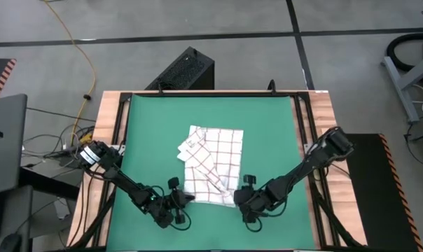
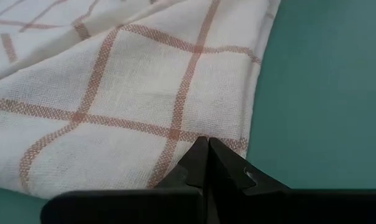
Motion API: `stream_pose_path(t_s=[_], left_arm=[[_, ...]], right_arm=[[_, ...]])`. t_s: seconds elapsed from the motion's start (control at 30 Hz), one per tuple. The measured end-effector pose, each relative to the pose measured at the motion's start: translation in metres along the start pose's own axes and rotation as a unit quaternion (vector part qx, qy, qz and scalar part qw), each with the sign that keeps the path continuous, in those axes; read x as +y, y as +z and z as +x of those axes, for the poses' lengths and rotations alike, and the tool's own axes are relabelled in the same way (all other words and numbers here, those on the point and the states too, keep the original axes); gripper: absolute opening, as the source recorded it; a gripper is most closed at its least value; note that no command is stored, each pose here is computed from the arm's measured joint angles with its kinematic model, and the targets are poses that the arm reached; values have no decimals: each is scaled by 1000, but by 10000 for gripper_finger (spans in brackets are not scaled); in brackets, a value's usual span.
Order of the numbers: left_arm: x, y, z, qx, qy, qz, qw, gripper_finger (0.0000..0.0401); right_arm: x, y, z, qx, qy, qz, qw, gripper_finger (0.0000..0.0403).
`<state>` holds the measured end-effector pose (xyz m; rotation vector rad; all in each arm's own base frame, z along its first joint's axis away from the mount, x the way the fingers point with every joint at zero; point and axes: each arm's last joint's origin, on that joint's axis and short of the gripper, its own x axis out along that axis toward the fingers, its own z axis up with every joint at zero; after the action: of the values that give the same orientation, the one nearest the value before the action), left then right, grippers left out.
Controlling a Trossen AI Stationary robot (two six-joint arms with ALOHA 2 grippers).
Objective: Roll towel into tight, uniform cylinder
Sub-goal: Fold the white towel
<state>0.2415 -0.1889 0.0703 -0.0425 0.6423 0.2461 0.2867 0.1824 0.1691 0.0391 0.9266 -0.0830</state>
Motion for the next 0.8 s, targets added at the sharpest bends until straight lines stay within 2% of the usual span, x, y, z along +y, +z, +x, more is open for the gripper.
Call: stream_pose_path(t_s=[0.1,0.23,0.43,0.63,0.8], left_arm=[[0,0,0,2,1,2,1000,0],[0,-1,0,0,4,6,1000,0],[0,-1,0,0,4,13,1000,0],[1,-1,0,-4,7,20,1000,0],[1,-1,0,-6,8,20,1000,0]], right_arm=[[-3,10,-15,-47,-16,16,999,175],[-9,20,-16,-94,-45,36,994,175],[-25,29,0,-80,-62,56,993,172],[-38,36,30,-55,-23,50,997,172],[-46,38,36,-45,-20,57,997,172]])
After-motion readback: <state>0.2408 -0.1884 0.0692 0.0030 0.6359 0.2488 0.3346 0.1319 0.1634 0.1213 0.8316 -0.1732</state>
